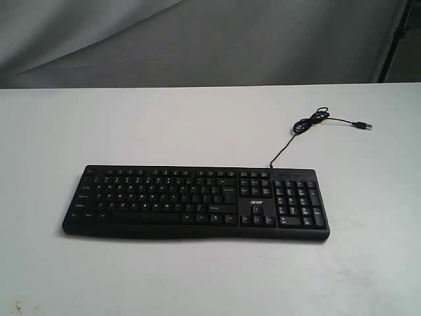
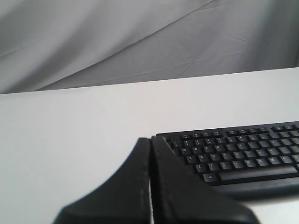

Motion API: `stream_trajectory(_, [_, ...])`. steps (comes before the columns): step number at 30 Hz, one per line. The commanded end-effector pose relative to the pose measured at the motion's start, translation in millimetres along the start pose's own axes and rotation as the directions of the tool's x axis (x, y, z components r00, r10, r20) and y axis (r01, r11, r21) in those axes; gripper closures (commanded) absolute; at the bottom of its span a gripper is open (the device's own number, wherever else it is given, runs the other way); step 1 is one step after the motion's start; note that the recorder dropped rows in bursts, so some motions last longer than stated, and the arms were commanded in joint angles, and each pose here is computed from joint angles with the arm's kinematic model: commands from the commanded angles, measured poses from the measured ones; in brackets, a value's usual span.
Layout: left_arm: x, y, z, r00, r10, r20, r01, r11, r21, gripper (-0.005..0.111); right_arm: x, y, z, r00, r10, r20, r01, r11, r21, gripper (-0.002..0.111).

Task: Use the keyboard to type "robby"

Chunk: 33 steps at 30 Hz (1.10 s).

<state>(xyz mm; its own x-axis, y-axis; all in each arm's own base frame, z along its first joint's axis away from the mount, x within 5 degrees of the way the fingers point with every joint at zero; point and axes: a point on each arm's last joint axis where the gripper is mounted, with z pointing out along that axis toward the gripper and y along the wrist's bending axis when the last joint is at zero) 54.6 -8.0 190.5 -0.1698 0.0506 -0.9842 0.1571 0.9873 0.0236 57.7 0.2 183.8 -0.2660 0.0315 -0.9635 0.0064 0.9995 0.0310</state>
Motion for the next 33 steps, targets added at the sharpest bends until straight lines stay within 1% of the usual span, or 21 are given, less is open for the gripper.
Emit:
stream_trajectory(1, [0.8,-0.3,0.1,1.000,0.003,0.005,-0.003,1.000,0.005,0.107,1.1,-0.3,-0.1,1.000,-0.022,0.001,0.022,1.000,0.003,0.108])
stream_trajectory(4, [0.8,-0.3,0.1,1.000,0.003,0.005,-0.003,1.000,0.005,0.107,1.8,-0.2,-3.3,1.000,-0.017,0.020,0.017,1.000,0.001,0.108])
stream_trajectory(10, [0.8,-0.3,0.1,1.000,0.003,0.005,-0.003,1.000,0.005,0.107,4.1,0.3,-3.6,1.000,0.006,-0.003,-0.006,1.000,-0.004,0.108])
stream_trajectory(33, [0.8,-0.3,0.1,1.000,0.003,0.005,-0.003,1.000,0.005,0.107,3.9,0.3,-3.6,1.000,0.008,-0.001,-0.008,1.000,-0.005,0.108])
